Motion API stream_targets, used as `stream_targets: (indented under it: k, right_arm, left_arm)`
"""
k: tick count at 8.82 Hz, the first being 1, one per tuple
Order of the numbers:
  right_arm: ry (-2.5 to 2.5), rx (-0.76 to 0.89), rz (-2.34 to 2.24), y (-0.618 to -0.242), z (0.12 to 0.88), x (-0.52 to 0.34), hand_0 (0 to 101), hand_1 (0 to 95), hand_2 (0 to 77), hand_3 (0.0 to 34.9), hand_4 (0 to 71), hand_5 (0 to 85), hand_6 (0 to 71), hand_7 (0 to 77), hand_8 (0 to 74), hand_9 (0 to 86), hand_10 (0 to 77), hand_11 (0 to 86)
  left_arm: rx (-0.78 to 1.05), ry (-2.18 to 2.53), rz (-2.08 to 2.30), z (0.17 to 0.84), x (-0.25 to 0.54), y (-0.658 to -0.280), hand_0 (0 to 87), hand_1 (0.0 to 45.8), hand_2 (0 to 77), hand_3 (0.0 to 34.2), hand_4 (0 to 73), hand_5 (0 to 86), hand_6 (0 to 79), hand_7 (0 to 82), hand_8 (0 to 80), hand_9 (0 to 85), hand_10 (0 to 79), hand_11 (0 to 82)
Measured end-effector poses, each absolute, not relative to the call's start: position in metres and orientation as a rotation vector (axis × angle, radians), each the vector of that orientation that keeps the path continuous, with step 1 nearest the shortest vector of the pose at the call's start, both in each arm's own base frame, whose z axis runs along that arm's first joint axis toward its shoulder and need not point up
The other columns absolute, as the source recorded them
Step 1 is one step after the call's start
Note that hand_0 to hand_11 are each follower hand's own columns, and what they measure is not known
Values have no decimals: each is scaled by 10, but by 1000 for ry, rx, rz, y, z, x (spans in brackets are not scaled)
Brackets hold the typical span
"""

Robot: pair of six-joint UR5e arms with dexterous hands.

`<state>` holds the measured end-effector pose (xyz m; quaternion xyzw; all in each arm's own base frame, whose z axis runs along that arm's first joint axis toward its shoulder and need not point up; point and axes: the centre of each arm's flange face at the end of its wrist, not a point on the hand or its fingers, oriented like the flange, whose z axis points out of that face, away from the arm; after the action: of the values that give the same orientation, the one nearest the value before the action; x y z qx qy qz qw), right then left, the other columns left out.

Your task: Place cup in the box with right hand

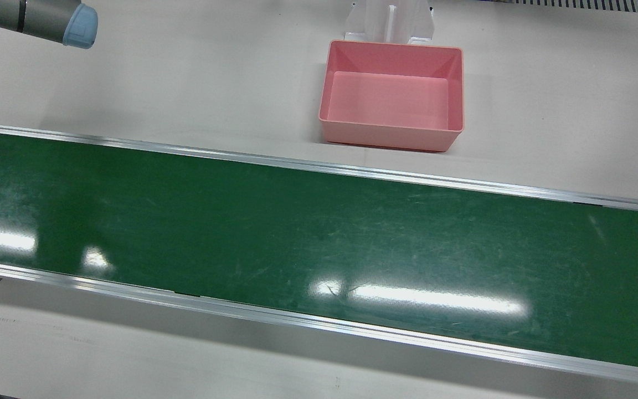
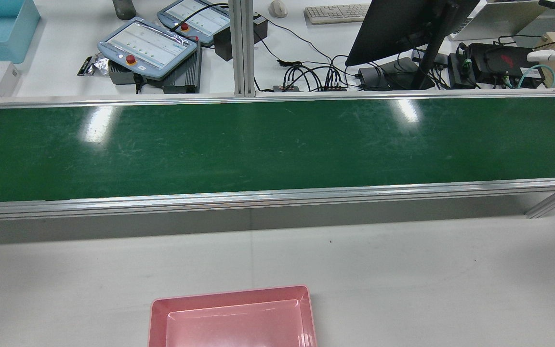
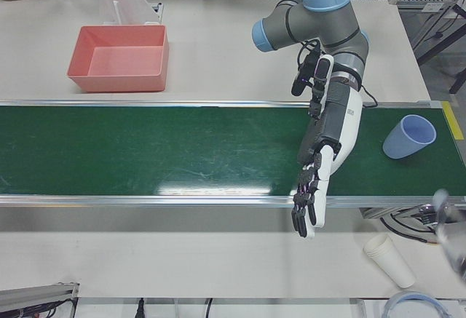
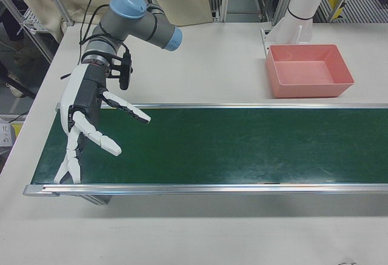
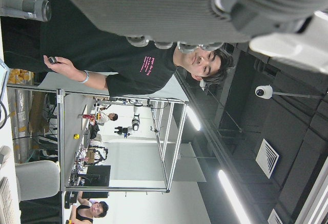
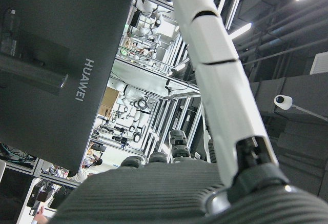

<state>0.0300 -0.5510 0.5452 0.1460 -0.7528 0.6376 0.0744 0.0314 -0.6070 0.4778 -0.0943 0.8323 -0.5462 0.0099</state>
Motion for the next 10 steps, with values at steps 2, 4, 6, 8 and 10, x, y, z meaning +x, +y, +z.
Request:
stream_targets:
  k: [2, 4, 6, 8, 10]
  right_arm:
    - [-2149, 527, 1844, -545, 549, 61, 788, 327, 76, 0, 142, 98, 54, 142, 5, 16, 5, 11]
    - [-2034, 611, 1802, -528, 567, 87, 793, 267, 33, 0, 98, 87, 27, 38, 5, 5, 5, 11]
    - [-2010, 622, 1796, -522, 573, 91, 535, 164, 22, 0, 71, 44, 11, 16, 5, 5, 5, 11]
    - [-2011, 614, 1801, -521, 575, 92, 527, 131, 49, 0, 76, 49, 11, 16, 5, 5, 5, 11]
    - [-2028, 584, 1823, -519, 577, 92, 543, 153, 11, 0, 93, 49, 11, 16, 5, 5, 5, 11]
  left_arm:
    - [-295, 2598, -1705, 478, 31, -607, 0, 5, 0, 0, 11, 0, 0, 0, 0, 0, 0, 0]
    - [-295, 2598, -1705, 478, 31, -607, 0, 5, 0, 0, 11, 0, 0, 0, 0, 0, 0, 0]
    - [-294, 2598, -1705, 478, 31, -607, 0, 5, 0, 0, 11, 0, 0, 0, 0, 0, 0, 0]
    - [-293, 2597, -1706, 478, 31, -607, 0, 5, 0, 0, 11, 5, 0, 0, 0, 0, 0, 0]
    - [-294, 2597, -1707, 479, 31, -607, 0, 5, 0, 0, 11, 5, 0, 0, 0, 0, 0, 0]
